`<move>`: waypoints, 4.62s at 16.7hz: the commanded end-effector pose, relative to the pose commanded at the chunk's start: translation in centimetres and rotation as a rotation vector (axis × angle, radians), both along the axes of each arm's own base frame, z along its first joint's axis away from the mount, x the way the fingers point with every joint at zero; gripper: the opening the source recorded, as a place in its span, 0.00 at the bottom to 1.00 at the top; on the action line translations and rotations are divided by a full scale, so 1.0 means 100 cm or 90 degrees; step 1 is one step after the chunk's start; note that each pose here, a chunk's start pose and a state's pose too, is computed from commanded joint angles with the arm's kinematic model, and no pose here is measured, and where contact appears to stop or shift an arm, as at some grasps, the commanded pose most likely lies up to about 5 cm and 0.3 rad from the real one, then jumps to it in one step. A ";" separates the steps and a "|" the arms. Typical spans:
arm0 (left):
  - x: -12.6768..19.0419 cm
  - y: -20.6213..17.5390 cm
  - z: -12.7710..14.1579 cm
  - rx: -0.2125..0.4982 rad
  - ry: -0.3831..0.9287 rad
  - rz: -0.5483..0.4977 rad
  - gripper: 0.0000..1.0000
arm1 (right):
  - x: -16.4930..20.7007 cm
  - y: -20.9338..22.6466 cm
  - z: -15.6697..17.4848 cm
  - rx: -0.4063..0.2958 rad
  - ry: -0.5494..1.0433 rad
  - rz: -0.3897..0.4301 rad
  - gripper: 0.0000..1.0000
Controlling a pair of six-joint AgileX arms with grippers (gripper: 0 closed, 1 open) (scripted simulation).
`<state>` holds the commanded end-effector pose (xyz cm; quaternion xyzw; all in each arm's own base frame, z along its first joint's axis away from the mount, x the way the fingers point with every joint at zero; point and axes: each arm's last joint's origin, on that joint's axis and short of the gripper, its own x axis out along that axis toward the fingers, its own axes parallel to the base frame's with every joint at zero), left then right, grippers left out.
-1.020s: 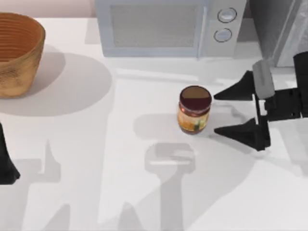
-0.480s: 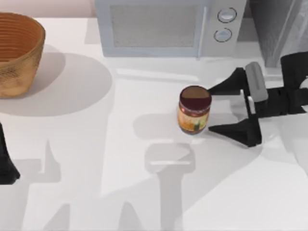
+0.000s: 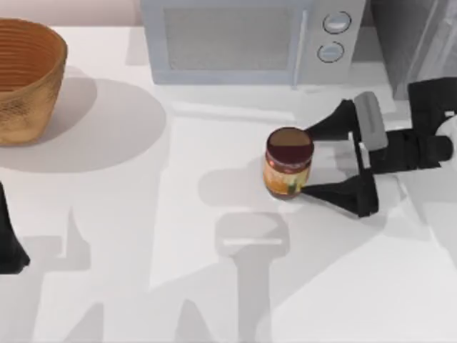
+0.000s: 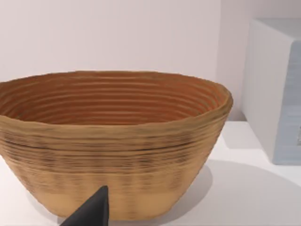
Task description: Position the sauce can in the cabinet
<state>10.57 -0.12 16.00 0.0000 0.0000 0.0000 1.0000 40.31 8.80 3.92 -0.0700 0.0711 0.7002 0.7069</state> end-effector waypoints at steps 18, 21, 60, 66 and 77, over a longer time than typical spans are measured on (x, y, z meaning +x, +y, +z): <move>0.000 0.000 0.000 0.000 0.000 0.000 1.00 | -0.002 0.047 -0.008 0.000 -0.001 0.000 0.62; 0.000 0.000 0.000 0.000 0.000 0.000 1.00 | -0.002 0.047 -0.008 0.000 -0.001 0.000 0.40; 0.000 0.000 0.000 0.000 0.000 0.000 1.00 | -0.036 0.024 0.182 -0.032 -0.029 -0.105 0.00; 0.000 0.000 0.000 0.000 0.000 0.000 1.00 | -0.144 -0.027 0.239 -0.057 -0.080 -0.370 0.00; 0.000 0.000 0.000 0.000 0.000 0.000 1.00 | -0.294 -0.083 0.149 0.069 -0.111 -0.902 0.00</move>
